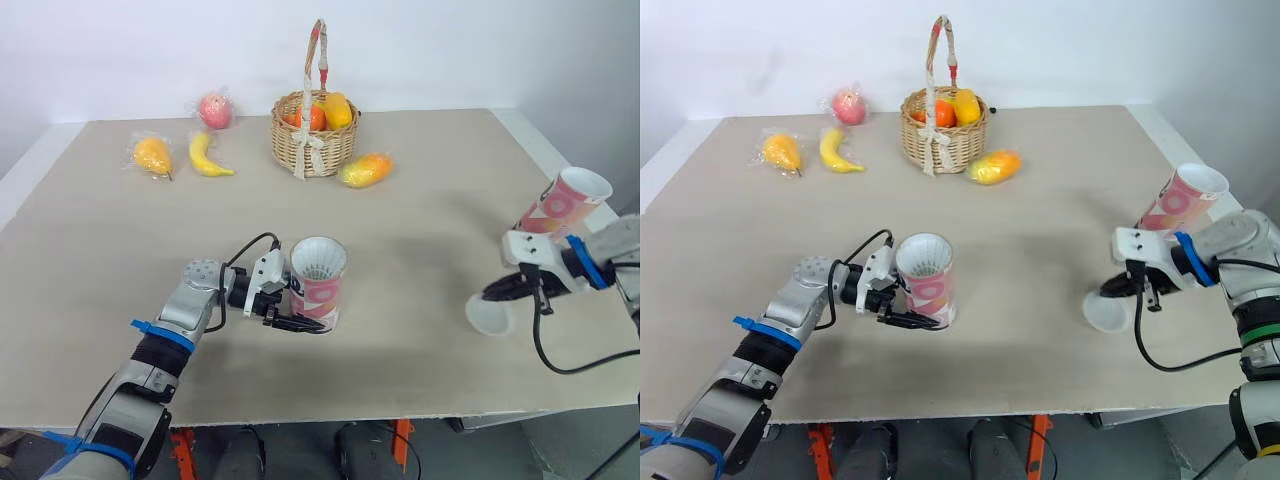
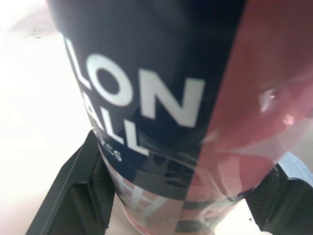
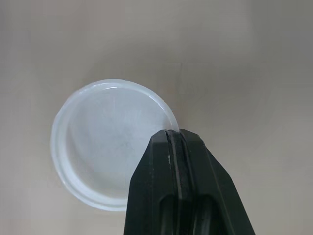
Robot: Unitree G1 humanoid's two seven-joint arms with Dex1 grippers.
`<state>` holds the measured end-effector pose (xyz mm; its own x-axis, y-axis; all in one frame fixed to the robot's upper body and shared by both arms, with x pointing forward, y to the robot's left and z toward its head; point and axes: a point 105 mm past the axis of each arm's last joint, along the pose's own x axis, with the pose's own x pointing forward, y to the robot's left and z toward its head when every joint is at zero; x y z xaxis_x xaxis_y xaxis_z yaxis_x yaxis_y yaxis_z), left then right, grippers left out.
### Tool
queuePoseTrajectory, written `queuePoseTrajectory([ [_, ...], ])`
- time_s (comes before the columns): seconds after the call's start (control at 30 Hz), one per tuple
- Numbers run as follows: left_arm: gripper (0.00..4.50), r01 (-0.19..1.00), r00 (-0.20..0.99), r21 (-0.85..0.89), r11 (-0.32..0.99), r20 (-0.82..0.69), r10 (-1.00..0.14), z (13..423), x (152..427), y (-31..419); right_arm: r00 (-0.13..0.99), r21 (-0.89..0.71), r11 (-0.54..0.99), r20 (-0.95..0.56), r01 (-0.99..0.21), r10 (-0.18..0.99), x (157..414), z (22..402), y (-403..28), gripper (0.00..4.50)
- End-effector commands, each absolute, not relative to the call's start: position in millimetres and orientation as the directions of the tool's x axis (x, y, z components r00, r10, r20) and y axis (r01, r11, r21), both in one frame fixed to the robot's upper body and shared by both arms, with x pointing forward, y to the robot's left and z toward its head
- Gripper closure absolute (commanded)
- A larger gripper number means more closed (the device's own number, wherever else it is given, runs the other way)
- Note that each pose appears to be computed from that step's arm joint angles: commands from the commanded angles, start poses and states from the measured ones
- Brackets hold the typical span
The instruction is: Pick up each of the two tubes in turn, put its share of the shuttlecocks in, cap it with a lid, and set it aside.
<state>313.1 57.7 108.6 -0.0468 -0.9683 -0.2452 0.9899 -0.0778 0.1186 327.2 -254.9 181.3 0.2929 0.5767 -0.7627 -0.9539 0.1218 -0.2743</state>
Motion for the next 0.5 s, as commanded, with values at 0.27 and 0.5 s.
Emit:
queuePoseTrajectory([
  [0.27, 1.43, 0.995, -0.089, 0.017, -0.101, -0.345, -0.934, 91, 310, 68, 0.024, -0.51, -0.291, -0.523, -0.809, 0.852, 285, 308, -120, 4.47],
  [0.5, 1.43, 0.993, -0.1, 0.017, -0.114, -0.372, -0.923, 95, 314, 71, -0.061, -0.563, -0.512, -0.631, -0.649, 0.773, 283, 305, -68, 4.47],
])
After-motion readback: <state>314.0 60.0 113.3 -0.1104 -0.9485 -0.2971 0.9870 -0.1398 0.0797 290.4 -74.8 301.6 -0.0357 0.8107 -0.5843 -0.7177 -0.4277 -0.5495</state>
